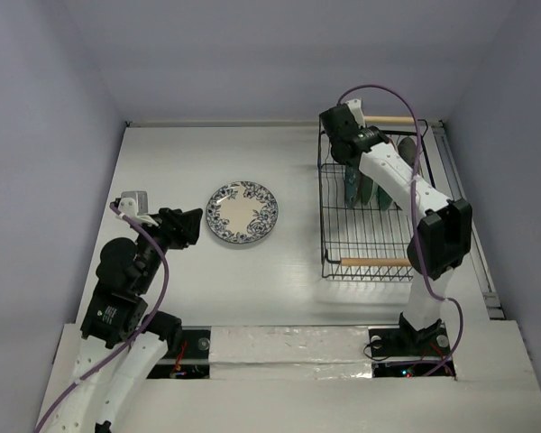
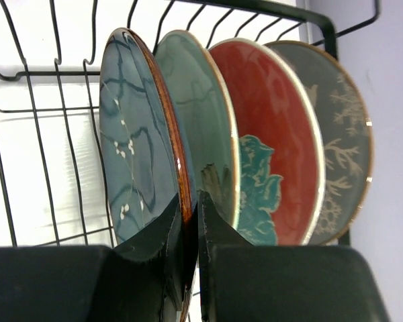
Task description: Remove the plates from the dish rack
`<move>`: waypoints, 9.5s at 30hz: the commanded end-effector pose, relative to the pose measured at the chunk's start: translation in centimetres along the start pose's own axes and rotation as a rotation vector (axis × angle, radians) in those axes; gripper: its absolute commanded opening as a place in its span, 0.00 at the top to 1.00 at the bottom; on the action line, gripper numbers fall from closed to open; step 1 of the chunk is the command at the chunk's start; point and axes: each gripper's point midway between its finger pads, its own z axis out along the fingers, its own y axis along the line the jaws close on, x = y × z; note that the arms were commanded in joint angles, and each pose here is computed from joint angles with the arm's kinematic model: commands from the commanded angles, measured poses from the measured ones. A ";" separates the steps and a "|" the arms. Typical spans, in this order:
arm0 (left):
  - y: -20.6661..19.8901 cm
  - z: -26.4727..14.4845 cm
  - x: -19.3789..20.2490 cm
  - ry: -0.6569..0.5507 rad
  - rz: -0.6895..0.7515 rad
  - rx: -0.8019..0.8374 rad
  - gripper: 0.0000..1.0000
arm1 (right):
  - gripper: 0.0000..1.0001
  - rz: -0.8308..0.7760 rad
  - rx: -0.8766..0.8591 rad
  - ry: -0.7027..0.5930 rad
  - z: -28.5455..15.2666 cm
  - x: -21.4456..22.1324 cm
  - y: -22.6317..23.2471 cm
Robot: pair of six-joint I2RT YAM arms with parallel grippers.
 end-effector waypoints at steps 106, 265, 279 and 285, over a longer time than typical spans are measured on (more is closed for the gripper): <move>-0.9 -0.7 -1.4 -0.069 -0.013 0.045 0.46 | 0.04 0.352 -0.959 0.022 -13.2 3.1 26.8; -0.5 -0.6 -1.6 -0.080 -0.010 0.030 0.69 | 1.00 0.458 -0.207 -0.266 -9.6 -1.1 -4.6; 0.2 -0.6 -1.6 -0.081 -0.020 -0.011 0.72 | 0.37 0.361 0.065 -0.043 0.6 3.0 -9.5; 0.0 -0.7 -1.7 -0.084 -0.017 -0.004 0.71 | 0.51 0.305 0.074 0.023 3.6 3.6 -8.2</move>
